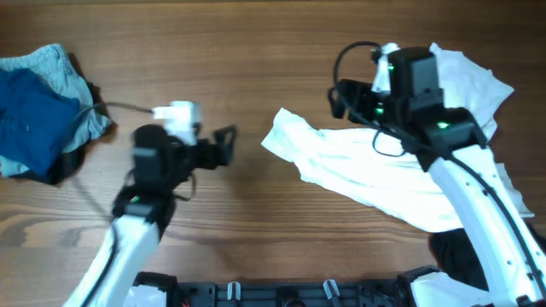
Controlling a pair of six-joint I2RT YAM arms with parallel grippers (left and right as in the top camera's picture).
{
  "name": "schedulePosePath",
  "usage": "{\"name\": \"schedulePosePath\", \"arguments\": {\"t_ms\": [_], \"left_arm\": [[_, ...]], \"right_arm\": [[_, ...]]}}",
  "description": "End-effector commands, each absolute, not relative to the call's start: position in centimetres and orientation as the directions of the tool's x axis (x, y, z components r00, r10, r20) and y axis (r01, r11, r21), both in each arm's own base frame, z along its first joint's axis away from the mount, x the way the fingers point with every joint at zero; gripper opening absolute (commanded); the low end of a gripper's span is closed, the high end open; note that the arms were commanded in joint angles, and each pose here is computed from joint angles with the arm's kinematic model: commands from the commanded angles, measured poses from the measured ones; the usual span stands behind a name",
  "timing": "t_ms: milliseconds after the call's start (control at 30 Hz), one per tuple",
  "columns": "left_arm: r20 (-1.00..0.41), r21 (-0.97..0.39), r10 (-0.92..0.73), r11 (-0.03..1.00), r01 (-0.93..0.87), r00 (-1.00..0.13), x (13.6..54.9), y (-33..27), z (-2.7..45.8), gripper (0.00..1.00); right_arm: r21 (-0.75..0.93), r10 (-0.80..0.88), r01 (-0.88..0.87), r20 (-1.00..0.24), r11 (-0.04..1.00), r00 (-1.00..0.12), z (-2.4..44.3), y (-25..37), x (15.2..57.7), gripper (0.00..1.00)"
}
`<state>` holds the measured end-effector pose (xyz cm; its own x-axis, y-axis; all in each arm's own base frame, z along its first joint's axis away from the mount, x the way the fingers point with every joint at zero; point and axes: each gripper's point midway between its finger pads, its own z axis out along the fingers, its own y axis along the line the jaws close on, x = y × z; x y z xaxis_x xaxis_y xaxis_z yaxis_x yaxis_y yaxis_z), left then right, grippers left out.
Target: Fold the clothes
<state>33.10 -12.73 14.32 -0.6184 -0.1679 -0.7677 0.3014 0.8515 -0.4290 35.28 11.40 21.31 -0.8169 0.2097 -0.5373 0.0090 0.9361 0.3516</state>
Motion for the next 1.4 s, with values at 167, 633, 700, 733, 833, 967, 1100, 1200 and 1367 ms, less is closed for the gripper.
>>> {"name": "schedulePosePath", "arguments": {"t_ms": [167,633,700,733,833,967,1100,1200,1367], "left_arm": [[-0.566,-0.656,-0.178,0.689,0.309,-0.805,32.4,-25.3,4.4,0.94],[-0.682,-0.641,-0.277,0.672,0.371,-0.677,37.9,-28.7,6.3,0.04],[-0.7,-0.642,-0.317,0.671,0.37,-0.64,39.3,-27.5,8.3,0.04],[-0.706,-0.644,-0.34,0.675,0.362,-0.621,40.0,-26.4,9.5,0.04],[-0.726,-0.641,-0.439,0.71,0.292,-0.529,42.5,-19.9,14.7,0.04],[-0.727,-0.639,-0.548,0.76,0.116,-0.414,43.8,-9.2,18.5,0.04],[-0.685,-0.64,-0.611,0.765,-0.073,-0.396,43.7,-2.1,16.3,0.17],[-0.627,-0.659,-0.613,0.746,-0.092,-0.48,42.7,-2.5,14.5,1.0],[-0.268,-0.716,-0.495,0.677,-0.173,-0.827,35.1,-10.2,8.2,1.0]], "right_arm": [[0.229,0.283,0.199,-0.434,0.953,-0.855,19.0,7.2,32.8,0.96],[0.171,0.305,0.256,-0.407,0.951,-0.861,18.3,5.9,31.8,0.88],[0.109,0.374,0.362,-0.408,0.926,-0.833,18.0,4.0,31.2,0.87],[0.091,0.393,0.391,-0.404,0.916,-0.826,17.9,3.2,30.9,0.87],[0.076,0.445,0.453,-0.388,0.888,-0.807,17.7,1.0,30.6,0.87],[0.006,0.381,0.409,-0.376,0.913,-0.845,17.2,-1.6,30.4,0.84],[-0.027,0.401,0.431,-0.319,0.902,-0.859,16.0,-2.8,29.8,0.85],[-0.053,0.374,0.404,-0.283,0.913,-0.883,15.1,-2.8,29.5,0.85],[-0.103,0.371,0.399,-0.217,0.911,-0.903,13.4,-3.1,29.1,0.85]]}}
